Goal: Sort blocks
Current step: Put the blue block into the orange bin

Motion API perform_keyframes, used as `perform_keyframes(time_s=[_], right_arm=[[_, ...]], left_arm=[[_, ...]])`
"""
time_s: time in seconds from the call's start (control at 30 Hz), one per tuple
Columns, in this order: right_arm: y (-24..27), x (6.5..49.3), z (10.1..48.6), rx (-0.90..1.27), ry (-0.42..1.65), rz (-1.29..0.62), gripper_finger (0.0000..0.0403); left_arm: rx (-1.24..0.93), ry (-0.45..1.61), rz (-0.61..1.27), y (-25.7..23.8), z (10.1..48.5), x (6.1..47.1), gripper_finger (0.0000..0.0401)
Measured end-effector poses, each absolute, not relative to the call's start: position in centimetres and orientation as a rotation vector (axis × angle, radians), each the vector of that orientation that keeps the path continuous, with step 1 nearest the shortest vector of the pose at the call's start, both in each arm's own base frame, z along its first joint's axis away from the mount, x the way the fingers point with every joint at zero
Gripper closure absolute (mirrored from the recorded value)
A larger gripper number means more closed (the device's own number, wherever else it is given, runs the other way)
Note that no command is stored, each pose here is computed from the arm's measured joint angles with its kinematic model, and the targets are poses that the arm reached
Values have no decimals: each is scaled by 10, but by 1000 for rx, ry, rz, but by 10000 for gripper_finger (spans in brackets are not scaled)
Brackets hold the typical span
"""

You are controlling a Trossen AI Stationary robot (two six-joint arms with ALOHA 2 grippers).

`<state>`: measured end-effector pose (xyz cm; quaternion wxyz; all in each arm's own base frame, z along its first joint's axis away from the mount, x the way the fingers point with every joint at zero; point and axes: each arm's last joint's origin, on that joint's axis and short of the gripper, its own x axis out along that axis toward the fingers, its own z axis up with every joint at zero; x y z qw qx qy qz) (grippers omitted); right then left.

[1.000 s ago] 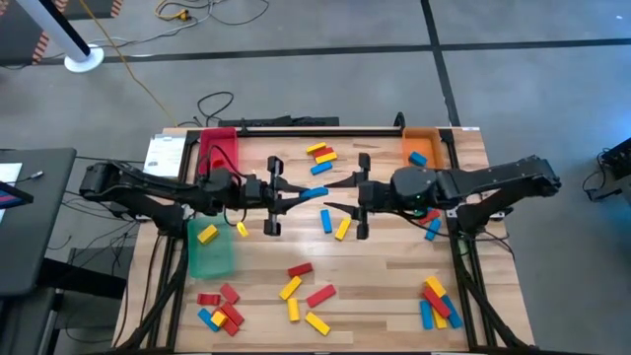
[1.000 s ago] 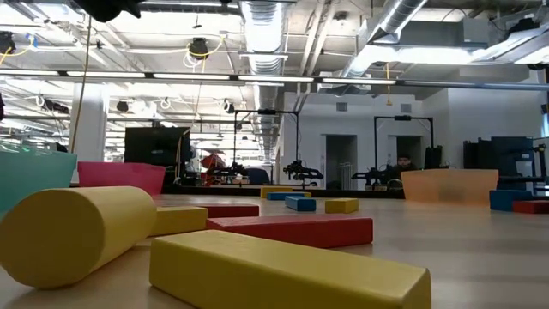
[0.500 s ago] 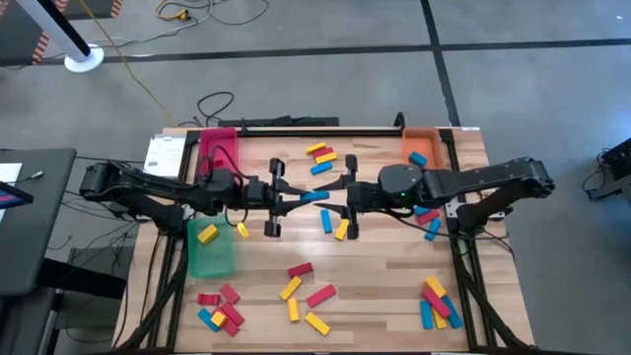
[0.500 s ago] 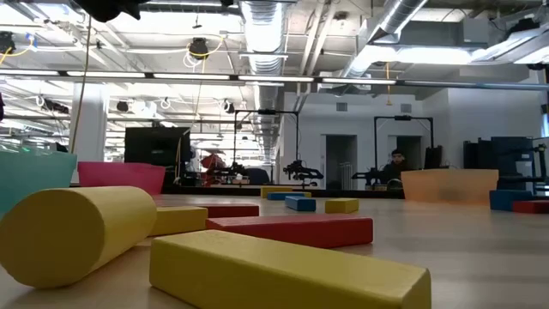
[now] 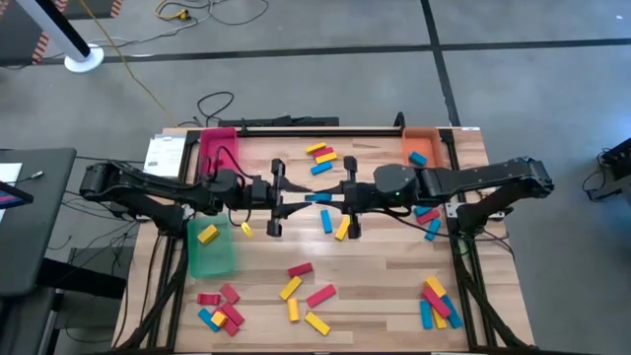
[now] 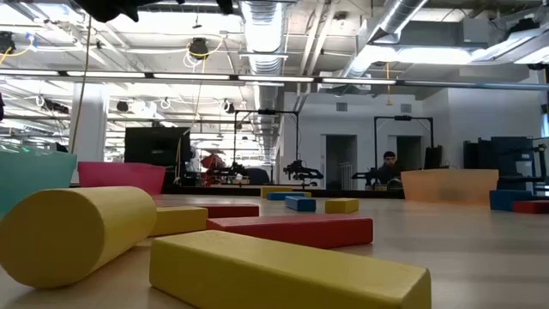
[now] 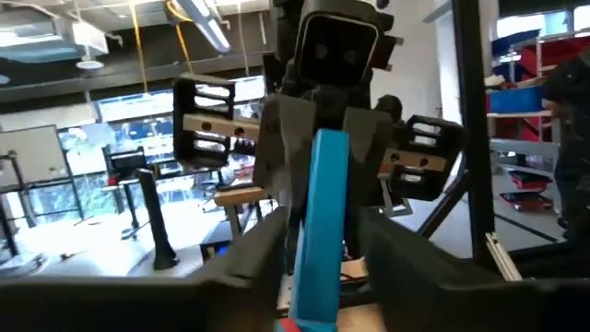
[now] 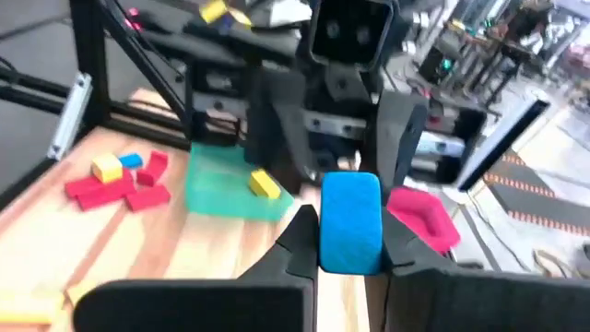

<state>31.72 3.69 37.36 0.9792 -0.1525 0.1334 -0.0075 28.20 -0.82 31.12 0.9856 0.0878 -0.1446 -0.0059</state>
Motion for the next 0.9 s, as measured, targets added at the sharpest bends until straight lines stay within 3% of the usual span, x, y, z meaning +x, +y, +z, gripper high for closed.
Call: perform_keyframes(time_s=[0.13, 0.27, 0.63, 0.9], right_arm=[[30, 314, 363, -284, 395, -72, 357], [19, 304, 349, -261, 578, -172, 357], [-31, 263, 316, -161, 1089, -552, 357], [-85, 234, 290, 3, 1281, -790, 357]], left_arm=[[185, -243, -14, -8, 309, 281, 176], [194, -186, -5, -8, 312, 273, 143], [162, 141, -24, -7, 292, 258, 148], [111, 282, -47, -11, 264, 253, 150]])
